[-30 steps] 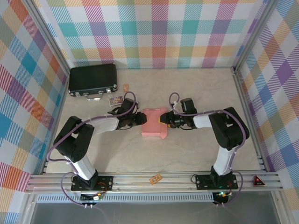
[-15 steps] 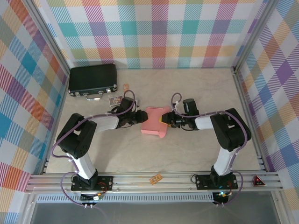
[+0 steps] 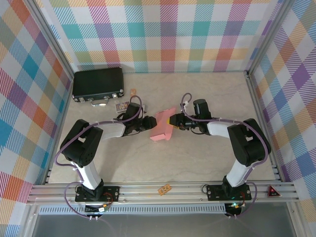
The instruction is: Fold the paper box
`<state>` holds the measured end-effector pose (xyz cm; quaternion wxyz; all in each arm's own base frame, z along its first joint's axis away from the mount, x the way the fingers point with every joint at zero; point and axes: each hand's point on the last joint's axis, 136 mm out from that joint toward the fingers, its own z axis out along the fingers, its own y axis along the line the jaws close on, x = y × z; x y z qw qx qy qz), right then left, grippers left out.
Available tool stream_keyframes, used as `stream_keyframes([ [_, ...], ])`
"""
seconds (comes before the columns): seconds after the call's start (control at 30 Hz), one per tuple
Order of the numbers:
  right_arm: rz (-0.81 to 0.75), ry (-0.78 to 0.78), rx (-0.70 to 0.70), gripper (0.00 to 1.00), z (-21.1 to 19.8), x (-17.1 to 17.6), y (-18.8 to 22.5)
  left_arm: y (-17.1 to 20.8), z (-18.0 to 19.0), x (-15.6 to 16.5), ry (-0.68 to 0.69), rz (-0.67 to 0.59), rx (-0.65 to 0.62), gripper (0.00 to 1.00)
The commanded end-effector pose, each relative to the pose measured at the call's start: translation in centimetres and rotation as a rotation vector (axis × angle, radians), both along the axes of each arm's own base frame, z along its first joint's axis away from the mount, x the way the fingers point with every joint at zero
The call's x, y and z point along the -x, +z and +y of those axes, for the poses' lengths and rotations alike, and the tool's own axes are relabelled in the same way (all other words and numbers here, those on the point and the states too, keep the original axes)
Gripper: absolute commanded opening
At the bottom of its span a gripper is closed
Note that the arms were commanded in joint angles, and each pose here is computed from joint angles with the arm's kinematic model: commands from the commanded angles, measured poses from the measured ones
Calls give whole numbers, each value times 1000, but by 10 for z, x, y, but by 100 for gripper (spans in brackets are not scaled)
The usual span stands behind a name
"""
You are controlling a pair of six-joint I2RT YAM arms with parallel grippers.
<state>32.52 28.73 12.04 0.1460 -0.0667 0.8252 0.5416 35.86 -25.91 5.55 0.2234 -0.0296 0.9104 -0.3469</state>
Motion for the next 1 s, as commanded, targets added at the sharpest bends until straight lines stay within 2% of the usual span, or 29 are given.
stream_keyframes([
  [0.0,-43,56,4,38,17,4,11,-17,-10,18,-60,64,16,35],
  [0.47,-91,55,94,42,28,-6,29,-15,-8,-9,-44,53,-14,36],
  [0.73,-206,-54,231,48,4,-16,53,-7,-5,-18,-19,36,-32,36],
  [0.87,-248,-86,232,51,-3,-14,70,-5,-6,-20,-19,35,-32,36],
  [0.97,-239,-147,271,51,-13,-16,66,-3,-5,-21,-16,28,-40,36],
])
